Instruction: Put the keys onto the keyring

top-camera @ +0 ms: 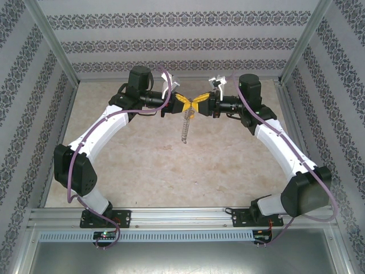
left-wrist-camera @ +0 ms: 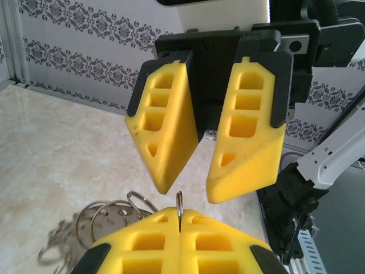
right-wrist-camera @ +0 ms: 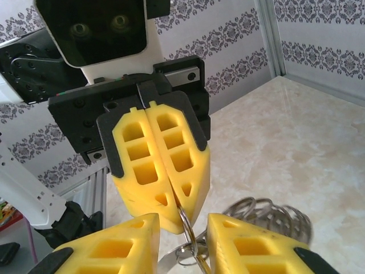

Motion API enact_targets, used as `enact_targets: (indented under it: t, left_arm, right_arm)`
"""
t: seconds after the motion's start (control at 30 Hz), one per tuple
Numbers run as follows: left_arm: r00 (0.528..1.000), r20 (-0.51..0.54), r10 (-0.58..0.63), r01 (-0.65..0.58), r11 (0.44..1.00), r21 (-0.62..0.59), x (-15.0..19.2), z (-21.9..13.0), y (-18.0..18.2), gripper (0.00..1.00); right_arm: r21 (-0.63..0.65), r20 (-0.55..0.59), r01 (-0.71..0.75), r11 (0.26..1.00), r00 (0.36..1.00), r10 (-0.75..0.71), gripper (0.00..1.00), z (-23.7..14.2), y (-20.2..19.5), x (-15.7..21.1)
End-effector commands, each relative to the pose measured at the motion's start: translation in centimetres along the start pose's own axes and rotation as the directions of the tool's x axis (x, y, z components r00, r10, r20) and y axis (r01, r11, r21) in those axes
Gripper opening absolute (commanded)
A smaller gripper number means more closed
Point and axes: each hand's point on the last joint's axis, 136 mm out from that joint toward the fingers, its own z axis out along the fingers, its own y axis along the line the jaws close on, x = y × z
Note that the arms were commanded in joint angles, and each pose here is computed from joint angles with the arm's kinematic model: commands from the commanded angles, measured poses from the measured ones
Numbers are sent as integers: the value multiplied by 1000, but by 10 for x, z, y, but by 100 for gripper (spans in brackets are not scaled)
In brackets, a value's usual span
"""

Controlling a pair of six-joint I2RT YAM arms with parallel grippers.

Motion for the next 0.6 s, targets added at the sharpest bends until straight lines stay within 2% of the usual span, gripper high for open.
enact_targets:
  t: [0.0,0.17,0.33,0.5,0.57]
  left_arm:
    - [996,44,81,-82,996,20,-22,-5,-16,0]
    - [996,45,83,-84,996,21,-23,-6,-17,0]
    - [996,43,78,-79,997,25,-22,-5,-17,0]
    - [997,51,64,-65,998,7,-23,-4,-12,0]
    - [996,70,63,-60,997,-49,-27,-5,-3,10]
  right_arm:
    - [-57,10,40,998,999,-39,27,4,14,-11]
    - [-62,2,32,998,999,-32,19,7,12,-8]
    - [-64,4,38,997,999,-38,0,9,12,-10]
    - [-53,9,40,998,999,-39,0,9,10,-13]
    - [-42,12,43,998,999,-43,0,9,8,-15]
